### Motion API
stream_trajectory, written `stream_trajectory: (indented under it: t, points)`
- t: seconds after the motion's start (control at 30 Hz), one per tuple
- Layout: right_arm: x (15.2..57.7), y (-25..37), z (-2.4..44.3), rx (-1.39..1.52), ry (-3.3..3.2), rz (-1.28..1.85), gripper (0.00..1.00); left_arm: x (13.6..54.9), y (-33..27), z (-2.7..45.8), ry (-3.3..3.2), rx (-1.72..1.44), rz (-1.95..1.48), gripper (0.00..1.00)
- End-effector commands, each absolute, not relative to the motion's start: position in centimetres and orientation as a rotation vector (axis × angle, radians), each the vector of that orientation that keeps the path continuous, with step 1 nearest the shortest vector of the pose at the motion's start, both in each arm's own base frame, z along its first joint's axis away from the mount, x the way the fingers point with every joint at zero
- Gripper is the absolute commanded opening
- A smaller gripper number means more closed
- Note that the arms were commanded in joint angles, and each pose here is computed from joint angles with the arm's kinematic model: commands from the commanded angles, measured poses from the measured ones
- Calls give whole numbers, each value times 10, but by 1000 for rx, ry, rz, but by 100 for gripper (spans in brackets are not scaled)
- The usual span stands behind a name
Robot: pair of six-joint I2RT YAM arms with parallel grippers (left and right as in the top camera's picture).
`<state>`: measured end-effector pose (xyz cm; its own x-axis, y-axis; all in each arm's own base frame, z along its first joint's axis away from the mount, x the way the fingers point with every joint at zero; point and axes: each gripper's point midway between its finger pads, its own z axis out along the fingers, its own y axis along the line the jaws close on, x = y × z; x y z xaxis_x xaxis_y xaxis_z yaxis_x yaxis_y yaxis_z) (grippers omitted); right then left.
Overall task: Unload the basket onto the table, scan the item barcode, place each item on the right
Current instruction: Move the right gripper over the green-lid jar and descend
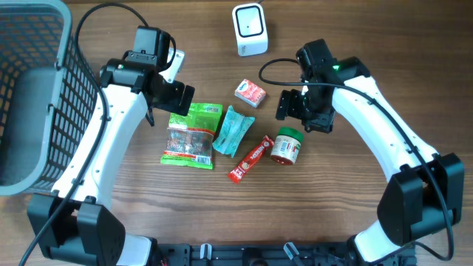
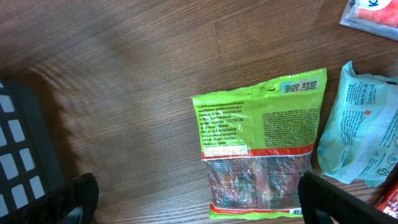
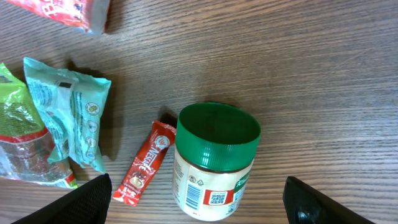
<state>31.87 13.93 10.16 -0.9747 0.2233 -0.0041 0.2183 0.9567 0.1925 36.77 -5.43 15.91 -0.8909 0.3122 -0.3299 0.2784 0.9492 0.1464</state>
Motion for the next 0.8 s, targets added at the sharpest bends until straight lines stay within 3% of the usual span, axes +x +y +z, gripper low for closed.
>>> stream_trajectory:
  t: [0.0, 0.23, 0.3, 0.33, 0.4, 0.53, 0.77]
  points:
    - [317, 134, 93, 384, 3094, 231, 89, 370, -54, 164, 2729, 442, 148, 100]
    - [344, 168, 100, 91, 2972, 395, 85, 370, -54, 164, 2729, 442, 148, 100]
    - [354, 179, 104, 37, 2914, 419, 77, 370, -54, 164, 2729, 442, 148, 100]
    - [358, 185, 106, 0, 2884, 430, 66, 370, -54, 164, 2729, 442, 148, 100]
    - [369, 197, 111, -111, 2814, 448, 32, 370, -54, 164, 2729, 442, 148, 100]
    - [389, 210, 123, -230, 2689, 468, 5, 370, -54, 164, 2729, 442, 148, 100]
    - [414, 223, 102, -311, 2624, 475, 4, 370, -54, 164, 2729, 442, 148, 100]
